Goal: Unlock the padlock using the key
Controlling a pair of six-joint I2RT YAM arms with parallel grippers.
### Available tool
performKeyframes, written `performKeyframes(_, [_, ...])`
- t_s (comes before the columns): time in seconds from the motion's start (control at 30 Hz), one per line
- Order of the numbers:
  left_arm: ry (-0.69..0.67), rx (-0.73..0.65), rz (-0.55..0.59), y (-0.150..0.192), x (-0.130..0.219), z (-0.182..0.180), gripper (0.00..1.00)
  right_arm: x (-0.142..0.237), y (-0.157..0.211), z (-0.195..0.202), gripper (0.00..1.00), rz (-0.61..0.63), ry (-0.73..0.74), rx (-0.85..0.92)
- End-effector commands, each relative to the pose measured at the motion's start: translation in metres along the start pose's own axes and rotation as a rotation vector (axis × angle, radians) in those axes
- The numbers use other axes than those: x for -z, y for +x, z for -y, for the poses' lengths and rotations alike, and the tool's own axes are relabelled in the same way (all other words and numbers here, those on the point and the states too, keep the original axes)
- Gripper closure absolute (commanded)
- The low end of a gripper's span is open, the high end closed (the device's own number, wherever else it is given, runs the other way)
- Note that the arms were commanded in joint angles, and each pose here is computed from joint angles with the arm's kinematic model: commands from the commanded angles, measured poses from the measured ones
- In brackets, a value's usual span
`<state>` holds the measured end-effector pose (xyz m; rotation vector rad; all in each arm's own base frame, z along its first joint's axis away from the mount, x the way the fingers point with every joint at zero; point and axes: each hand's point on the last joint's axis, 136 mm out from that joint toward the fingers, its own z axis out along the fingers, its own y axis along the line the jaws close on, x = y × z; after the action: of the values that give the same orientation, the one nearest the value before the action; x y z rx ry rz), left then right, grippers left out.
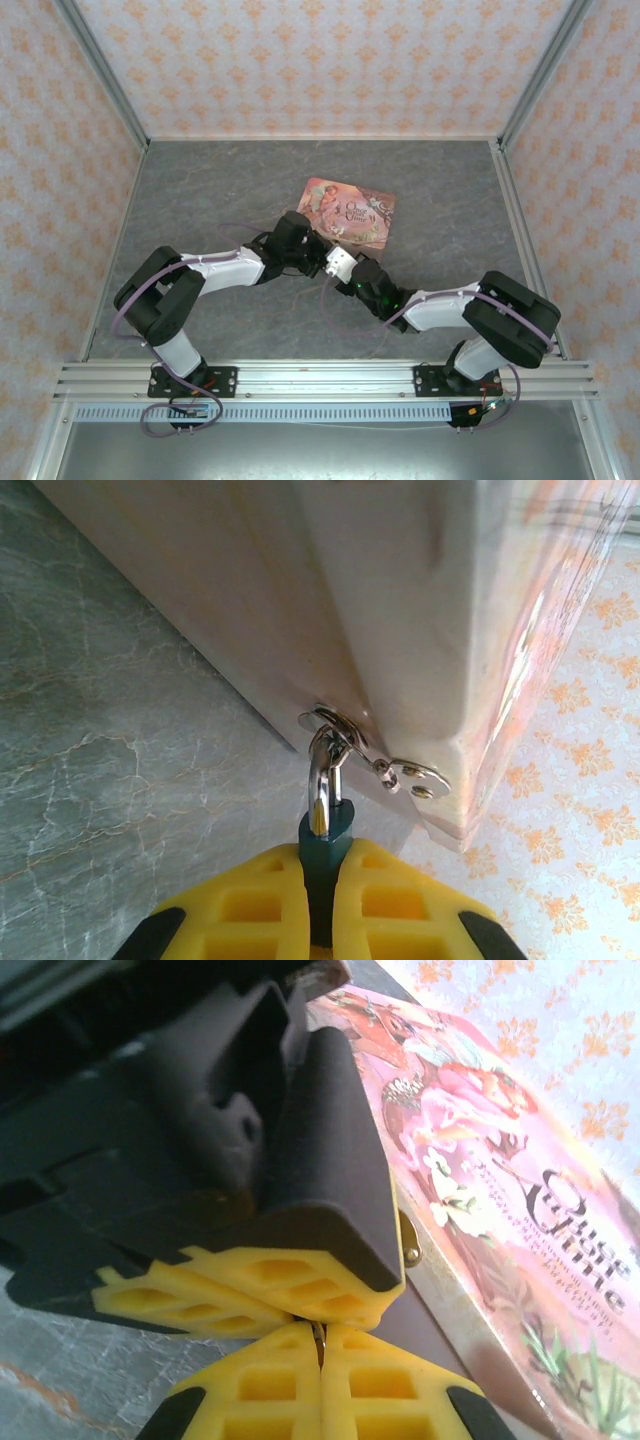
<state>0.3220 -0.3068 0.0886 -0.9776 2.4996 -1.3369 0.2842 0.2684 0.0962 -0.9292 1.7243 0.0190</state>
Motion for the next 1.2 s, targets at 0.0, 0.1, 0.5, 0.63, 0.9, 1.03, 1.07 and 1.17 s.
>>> performKeyframes(0.0, [0.073,-0.024,-0.046,0.012,0.002,0.027,1.0,-0.003,-0.012,0.009,1.0,0.075,0.056,-0.231])
performKeyframes(0.1, [0.07,-0.024,-0.047,0.012,0.002,0.026,1.0,-0.007,-0.009,0.008,1.0,0.09,0.061,-0.318])
performKeyframes(0.5, [0.053,-0.025,-0.036,0.009,-0.001,0.016,1.0,-0.013,-0.002,0.004,1.0,0.09,0.063,-0.388])
performKeyframes(0.63, [0.033,-0.039,-0.021,0.007,0.0,0.011,0.84,-0.013,0.002,0.002,1.0,0.08,0.056,-0.42])
performKeyframes(0.9, [-0.003,-0.061,0.023,-0.002,0.009,-0.002,0.56,-0.015,0.014,0.001,1.0,0.079,0.069,-0.56])
performKeyframes(1.03, [-0.013,-0.073,0.052,-0.01,0.019,-0.008,0.5,-0.014,0.018,0.0,1.0,0.089,0.066,-0.628])
performKeyframes(1.07, [-0.021,-0.079,0.061,-0.011,0.022,-0.011,0.48,-0.013,0.017,0.0,1.0,0.097,0.063,-0.655])
performKeyframes(1.17, [-0.044,-0.099,0.094,-0.019,0.032,-0.019,0.44,-0.01,0.016,-0.002,1.0,0.109,0.037,-0.727])
